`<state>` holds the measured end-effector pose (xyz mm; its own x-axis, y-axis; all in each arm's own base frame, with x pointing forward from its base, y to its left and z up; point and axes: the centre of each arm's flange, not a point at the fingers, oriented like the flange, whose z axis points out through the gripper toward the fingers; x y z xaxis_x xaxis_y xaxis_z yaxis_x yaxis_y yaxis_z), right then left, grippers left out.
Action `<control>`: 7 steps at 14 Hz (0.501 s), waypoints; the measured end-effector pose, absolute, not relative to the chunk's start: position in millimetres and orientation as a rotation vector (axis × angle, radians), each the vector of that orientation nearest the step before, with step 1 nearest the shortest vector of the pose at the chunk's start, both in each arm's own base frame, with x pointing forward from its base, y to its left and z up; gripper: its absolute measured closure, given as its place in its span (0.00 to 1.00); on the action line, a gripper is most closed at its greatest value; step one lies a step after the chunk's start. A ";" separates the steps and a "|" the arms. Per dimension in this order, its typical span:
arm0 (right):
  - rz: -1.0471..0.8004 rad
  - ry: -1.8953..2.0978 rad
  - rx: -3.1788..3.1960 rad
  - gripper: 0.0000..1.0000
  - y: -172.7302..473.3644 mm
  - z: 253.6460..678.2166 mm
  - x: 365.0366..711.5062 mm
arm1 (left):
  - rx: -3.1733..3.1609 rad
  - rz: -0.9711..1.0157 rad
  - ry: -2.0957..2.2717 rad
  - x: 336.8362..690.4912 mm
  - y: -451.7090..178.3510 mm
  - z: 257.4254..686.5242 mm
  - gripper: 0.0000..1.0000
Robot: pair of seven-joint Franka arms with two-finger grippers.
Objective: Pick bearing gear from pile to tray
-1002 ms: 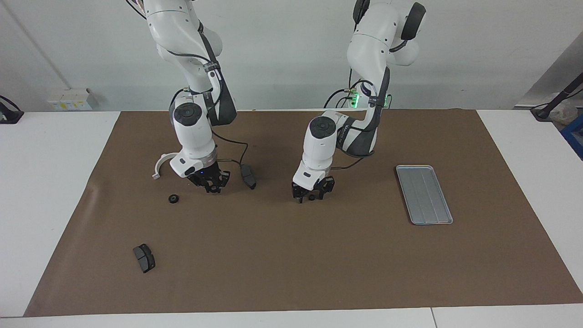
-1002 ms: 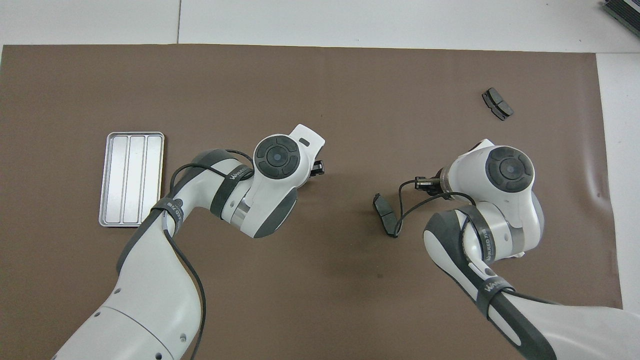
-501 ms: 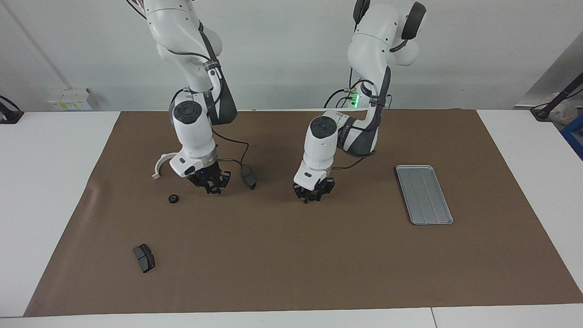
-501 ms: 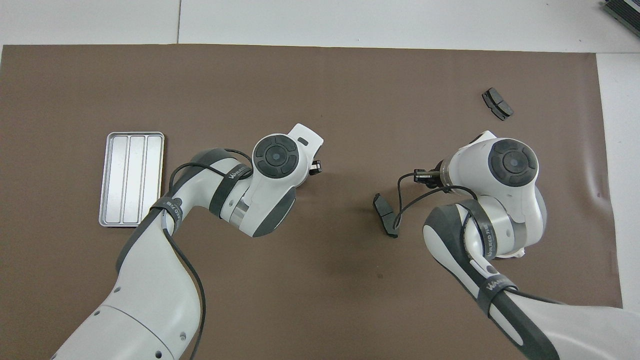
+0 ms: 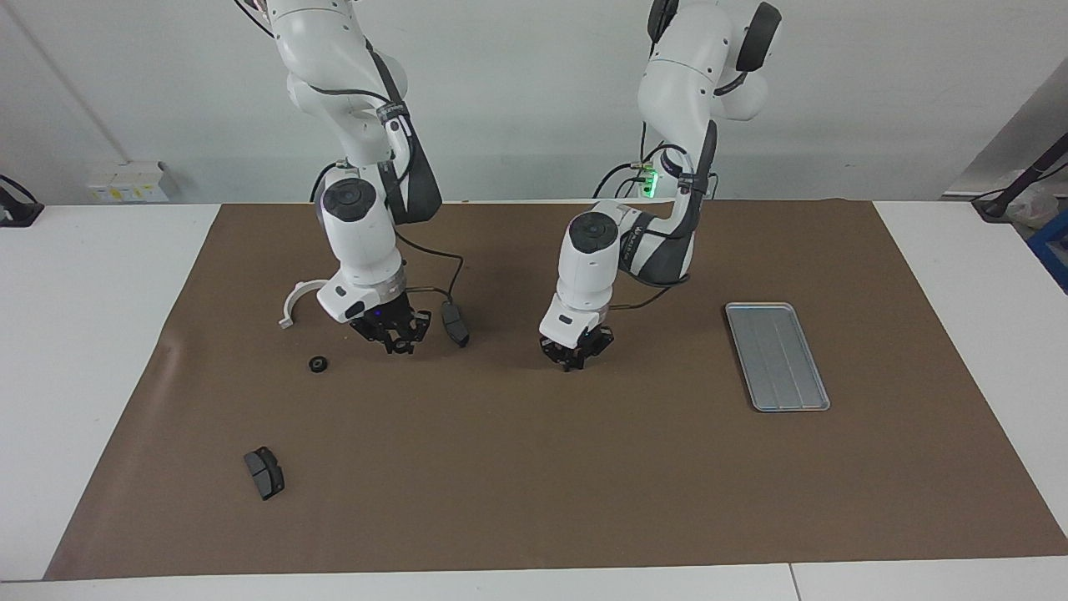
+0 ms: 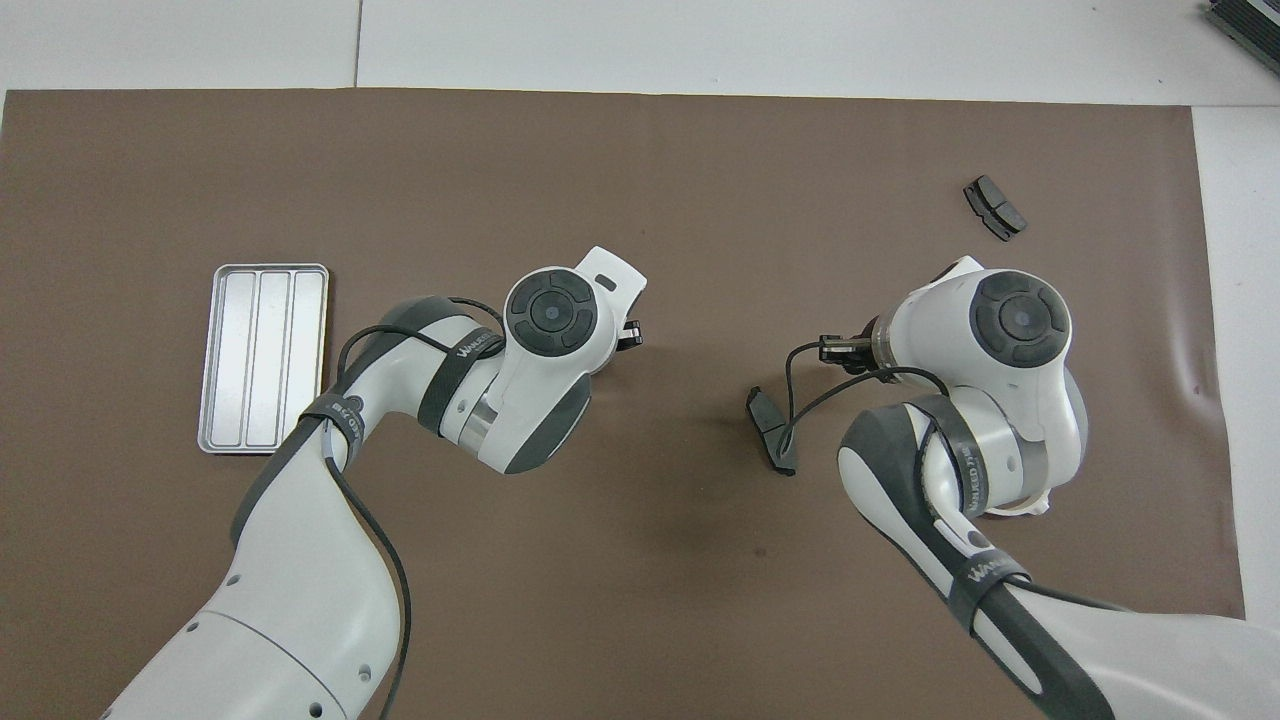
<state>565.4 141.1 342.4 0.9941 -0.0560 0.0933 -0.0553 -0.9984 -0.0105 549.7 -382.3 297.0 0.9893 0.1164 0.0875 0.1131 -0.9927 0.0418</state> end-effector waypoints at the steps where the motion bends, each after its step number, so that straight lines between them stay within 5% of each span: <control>1: -0.147 0.083 -3.127 0.65 143.6 342.7 565.0 | 3.097 0.140 0.179 549.7 -382.3 297.0 0.76; 7: -0.148 0.089 -3.112 0.65 152.3 361.4 572.8 | 3.075 0.182 0.219 572.7 -355.7 315.7 0.76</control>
